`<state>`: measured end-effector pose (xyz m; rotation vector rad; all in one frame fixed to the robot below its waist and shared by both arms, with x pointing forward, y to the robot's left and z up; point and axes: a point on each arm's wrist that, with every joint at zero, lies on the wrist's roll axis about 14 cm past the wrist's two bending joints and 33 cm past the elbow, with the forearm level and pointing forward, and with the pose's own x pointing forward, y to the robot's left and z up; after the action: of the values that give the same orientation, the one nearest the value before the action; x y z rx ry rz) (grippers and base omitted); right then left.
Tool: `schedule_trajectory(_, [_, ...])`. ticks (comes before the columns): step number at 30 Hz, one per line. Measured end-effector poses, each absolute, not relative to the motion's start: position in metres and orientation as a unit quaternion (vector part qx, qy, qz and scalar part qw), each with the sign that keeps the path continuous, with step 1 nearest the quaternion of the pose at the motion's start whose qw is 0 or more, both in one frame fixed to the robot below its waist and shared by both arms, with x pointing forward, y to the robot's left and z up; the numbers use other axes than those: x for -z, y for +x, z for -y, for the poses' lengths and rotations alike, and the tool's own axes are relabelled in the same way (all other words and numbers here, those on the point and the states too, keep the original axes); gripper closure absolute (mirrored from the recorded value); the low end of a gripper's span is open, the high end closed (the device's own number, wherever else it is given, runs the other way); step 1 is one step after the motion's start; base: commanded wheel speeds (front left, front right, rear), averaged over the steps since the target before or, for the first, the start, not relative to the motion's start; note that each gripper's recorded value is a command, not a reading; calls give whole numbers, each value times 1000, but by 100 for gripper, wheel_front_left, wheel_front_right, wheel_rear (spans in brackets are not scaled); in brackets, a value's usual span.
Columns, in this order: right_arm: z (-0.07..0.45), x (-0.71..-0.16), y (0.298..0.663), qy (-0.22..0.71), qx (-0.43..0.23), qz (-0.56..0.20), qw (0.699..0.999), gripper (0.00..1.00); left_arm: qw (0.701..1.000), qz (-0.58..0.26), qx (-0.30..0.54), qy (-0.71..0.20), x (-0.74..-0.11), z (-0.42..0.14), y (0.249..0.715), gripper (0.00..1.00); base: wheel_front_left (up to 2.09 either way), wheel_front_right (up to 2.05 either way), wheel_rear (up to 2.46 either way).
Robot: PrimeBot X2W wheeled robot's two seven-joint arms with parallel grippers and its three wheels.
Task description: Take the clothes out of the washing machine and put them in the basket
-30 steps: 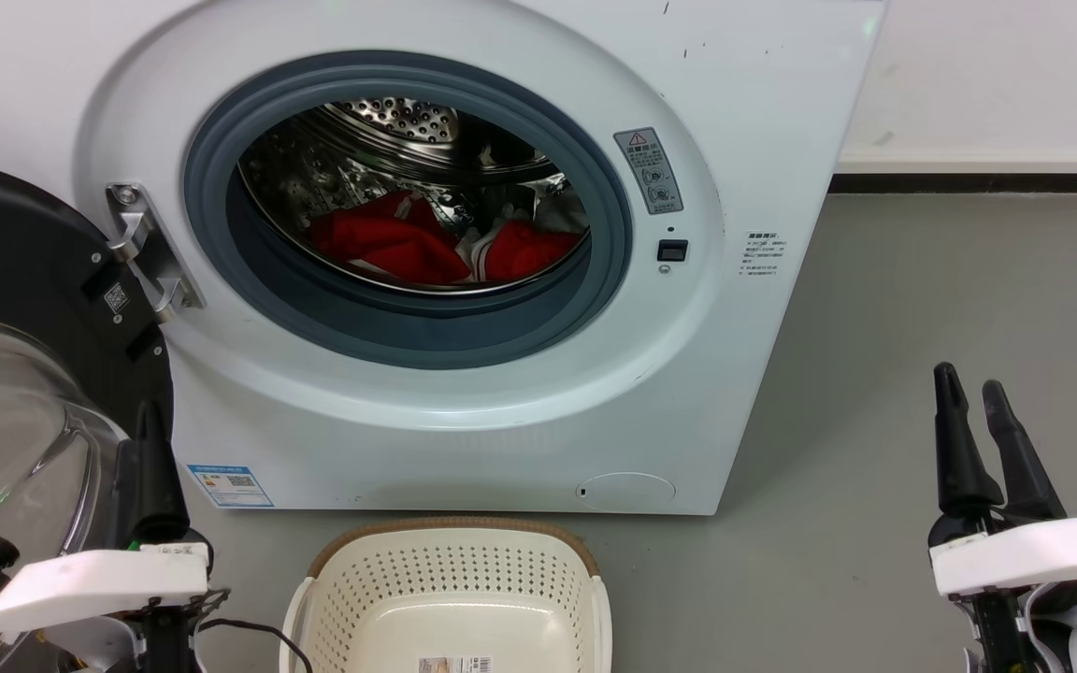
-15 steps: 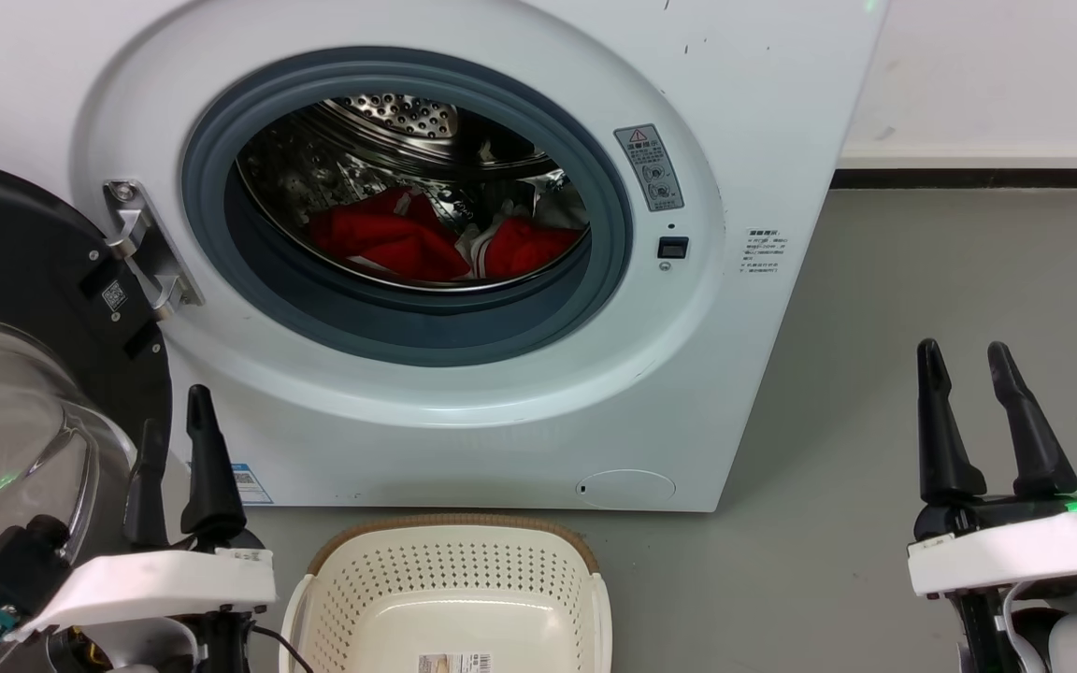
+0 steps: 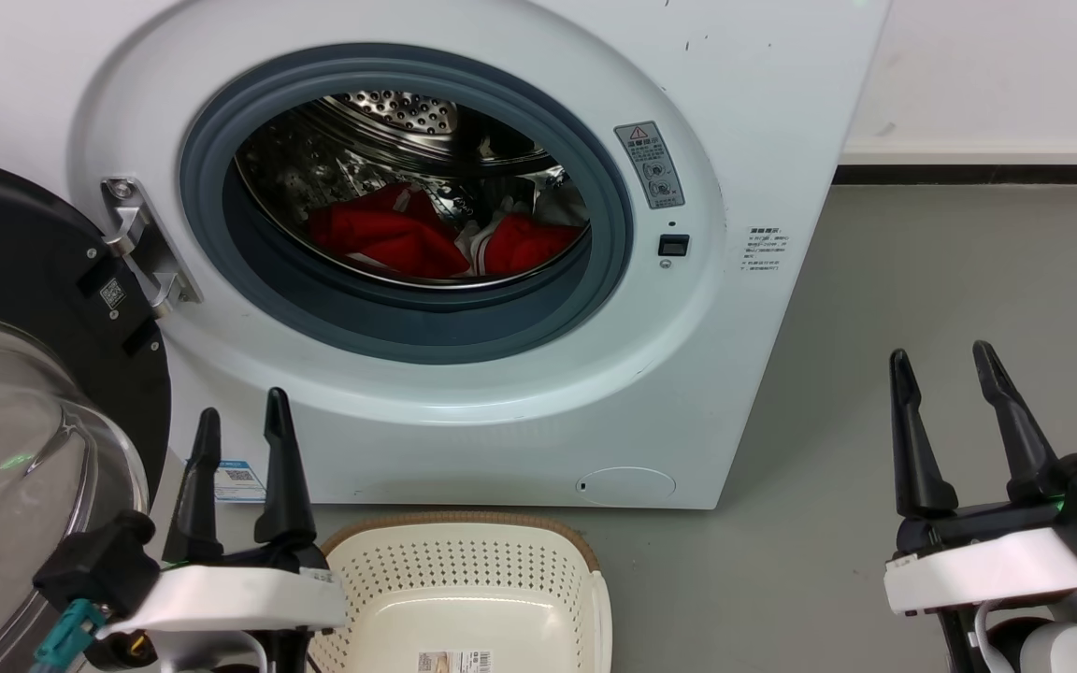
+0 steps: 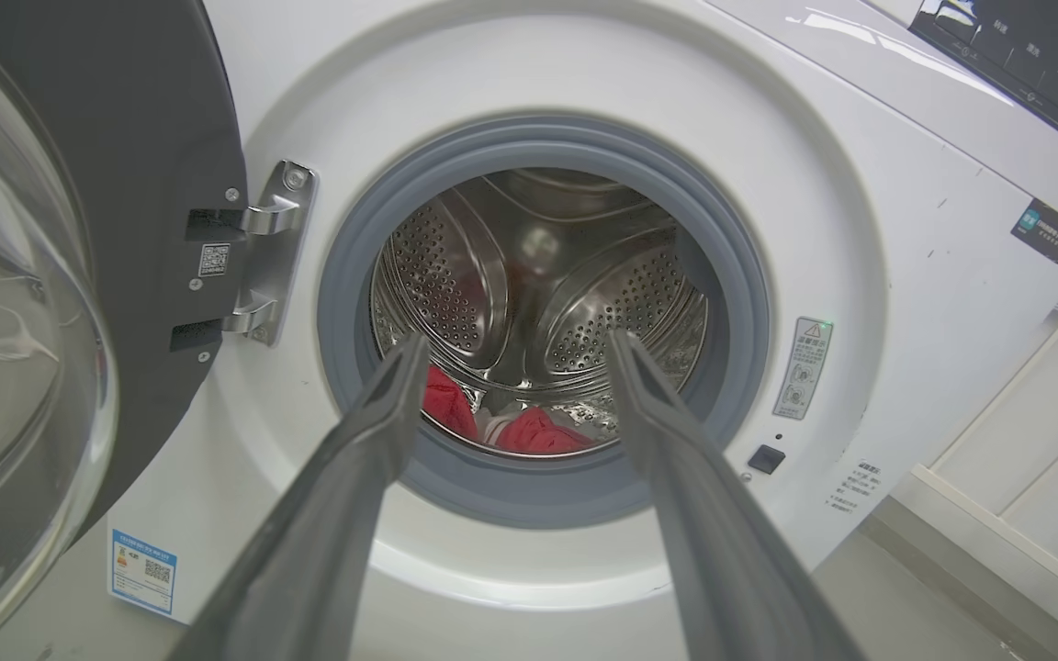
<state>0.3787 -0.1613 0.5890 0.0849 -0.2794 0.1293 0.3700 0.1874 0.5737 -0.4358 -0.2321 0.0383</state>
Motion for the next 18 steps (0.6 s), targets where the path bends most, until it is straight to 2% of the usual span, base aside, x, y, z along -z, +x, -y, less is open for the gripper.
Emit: schedule_trajectory(18, [159, -578, 374, -58, -65, 133, 987, 0, 991, 88, 5, -100, -551, -163, 368, 0, 0, 0, 0])
